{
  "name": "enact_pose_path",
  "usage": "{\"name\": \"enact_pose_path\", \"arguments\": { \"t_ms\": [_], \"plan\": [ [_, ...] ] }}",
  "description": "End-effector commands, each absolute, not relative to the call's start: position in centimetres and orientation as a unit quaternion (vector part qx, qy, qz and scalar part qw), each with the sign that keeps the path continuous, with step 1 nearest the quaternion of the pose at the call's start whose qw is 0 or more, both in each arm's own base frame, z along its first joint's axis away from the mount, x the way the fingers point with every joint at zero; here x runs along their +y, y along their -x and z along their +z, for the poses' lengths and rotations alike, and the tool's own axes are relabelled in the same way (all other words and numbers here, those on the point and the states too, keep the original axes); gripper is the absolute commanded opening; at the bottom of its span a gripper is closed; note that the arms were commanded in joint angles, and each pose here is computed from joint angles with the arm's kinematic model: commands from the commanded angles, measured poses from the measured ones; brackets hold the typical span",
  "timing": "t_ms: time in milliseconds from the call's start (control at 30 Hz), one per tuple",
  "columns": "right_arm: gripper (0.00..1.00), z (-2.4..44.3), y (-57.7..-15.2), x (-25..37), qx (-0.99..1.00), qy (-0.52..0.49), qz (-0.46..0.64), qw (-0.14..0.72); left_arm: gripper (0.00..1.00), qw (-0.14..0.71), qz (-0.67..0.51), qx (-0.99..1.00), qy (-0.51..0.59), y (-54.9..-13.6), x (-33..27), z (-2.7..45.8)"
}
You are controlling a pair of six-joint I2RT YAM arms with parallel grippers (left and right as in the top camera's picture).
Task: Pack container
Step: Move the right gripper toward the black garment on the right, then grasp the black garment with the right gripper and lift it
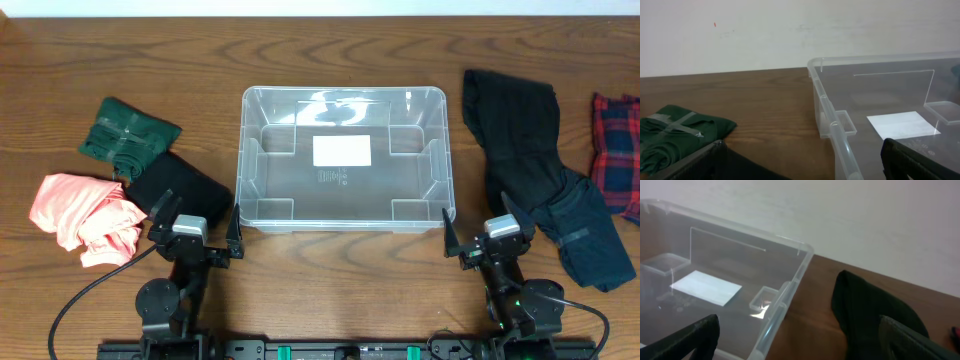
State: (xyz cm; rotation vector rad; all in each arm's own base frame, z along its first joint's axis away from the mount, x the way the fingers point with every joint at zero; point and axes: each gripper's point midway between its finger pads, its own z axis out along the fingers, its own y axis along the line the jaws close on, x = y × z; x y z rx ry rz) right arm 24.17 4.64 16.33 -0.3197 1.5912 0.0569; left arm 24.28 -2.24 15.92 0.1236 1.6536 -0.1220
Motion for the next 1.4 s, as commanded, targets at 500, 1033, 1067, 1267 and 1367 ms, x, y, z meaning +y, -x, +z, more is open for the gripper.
{"name": "enact_pose_path", "arguments": {
  "t_ms": [500, 1033, 1067, 1267, 1367],
  "plan": [
    [0.99, 24.3, -25.1, 0.9, 0.698, -0.012, 0.021, 0.716, 0.98, 0.627, -0.095, 0.773, 0.026, -22.8, -1.6, 23.9],
    [0.99, 24.5, -36.4, -0.7, 0.921, 0.003, -0.045, 0.386, 0.98, 0.35, -0.062, 0.931, 0.077, -25.7, -0.3, 25.4],
    [0.99, 24.2, -37.0, -0.7, 0.927, 0.002, -0.043, 0.373, 0.98, 0.343, -0.062, 0.934, 0.078, -25.9, -0.3, 25.1],
    [0.99, 19.7, -39.6, -2.8, 0.946, -0.019, -0.09, 0.311, 0.98, 0.319, -0.061, 0.942, 0.08, -26.5, -0.3, 24.0],
    [0.99, 15.9, -40.1, -4.2, 0.958, -0.043, -0.113, 0.261, 0.98, 0.318, -0.061, 0.942, 0.082, -26.5, -0.3, 23.9]
  ]
}}
